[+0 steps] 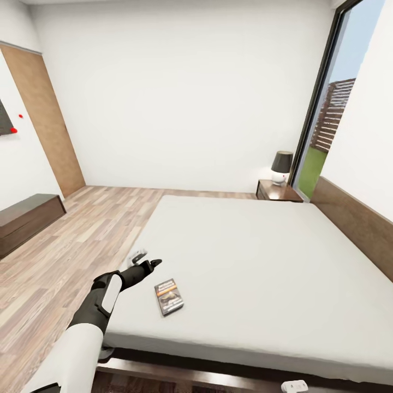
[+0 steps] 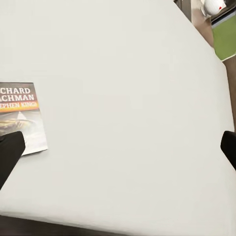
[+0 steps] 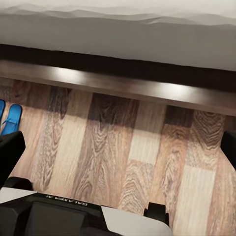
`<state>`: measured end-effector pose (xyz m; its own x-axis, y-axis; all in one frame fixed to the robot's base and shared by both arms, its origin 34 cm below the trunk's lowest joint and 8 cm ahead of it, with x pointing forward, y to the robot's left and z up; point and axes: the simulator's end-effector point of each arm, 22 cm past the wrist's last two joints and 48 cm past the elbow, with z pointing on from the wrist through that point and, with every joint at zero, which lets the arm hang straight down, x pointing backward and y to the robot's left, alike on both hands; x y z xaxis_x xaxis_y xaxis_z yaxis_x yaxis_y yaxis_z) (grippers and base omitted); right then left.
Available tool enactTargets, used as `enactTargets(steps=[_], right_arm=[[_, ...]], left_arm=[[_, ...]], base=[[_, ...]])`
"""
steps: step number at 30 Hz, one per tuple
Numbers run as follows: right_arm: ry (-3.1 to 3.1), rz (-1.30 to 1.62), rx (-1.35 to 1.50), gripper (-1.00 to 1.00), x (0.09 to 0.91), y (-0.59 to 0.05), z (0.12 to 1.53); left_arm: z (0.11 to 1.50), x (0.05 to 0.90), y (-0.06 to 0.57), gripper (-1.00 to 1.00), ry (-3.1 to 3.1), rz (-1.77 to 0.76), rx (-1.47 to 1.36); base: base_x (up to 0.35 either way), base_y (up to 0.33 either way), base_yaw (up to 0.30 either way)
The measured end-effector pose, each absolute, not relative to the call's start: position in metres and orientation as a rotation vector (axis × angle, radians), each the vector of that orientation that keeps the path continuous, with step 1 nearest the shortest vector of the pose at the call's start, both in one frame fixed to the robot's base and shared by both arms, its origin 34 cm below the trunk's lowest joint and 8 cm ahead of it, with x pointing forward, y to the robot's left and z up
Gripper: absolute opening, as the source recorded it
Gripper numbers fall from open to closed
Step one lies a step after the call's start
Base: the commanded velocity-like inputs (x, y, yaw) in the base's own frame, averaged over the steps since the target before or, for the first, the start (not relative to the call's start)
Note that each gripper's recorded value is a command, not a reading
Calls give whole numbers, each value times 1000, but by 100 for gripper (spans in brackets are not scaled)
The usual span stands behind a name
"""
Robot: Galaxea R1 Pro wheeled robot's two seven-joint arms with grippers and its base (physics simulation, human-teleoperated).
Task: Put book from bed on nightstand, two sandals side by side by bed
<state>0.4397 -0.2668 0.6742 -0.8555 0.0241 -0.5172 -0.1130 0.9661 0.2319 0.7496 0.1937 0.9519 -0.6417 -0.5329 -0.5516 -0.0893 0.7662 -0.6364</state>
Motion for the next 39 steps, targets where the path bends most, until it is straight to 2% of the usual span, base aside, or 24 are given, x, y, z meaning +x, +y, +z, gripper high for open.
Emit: enactTargets(steps=[39], right_arm=[[2633, 352, -54, 100, 420, -267, 656]], left_arm=[[916, 745, 185, 100, 2254, -739, -452]], base=[[0, 0, 79]])
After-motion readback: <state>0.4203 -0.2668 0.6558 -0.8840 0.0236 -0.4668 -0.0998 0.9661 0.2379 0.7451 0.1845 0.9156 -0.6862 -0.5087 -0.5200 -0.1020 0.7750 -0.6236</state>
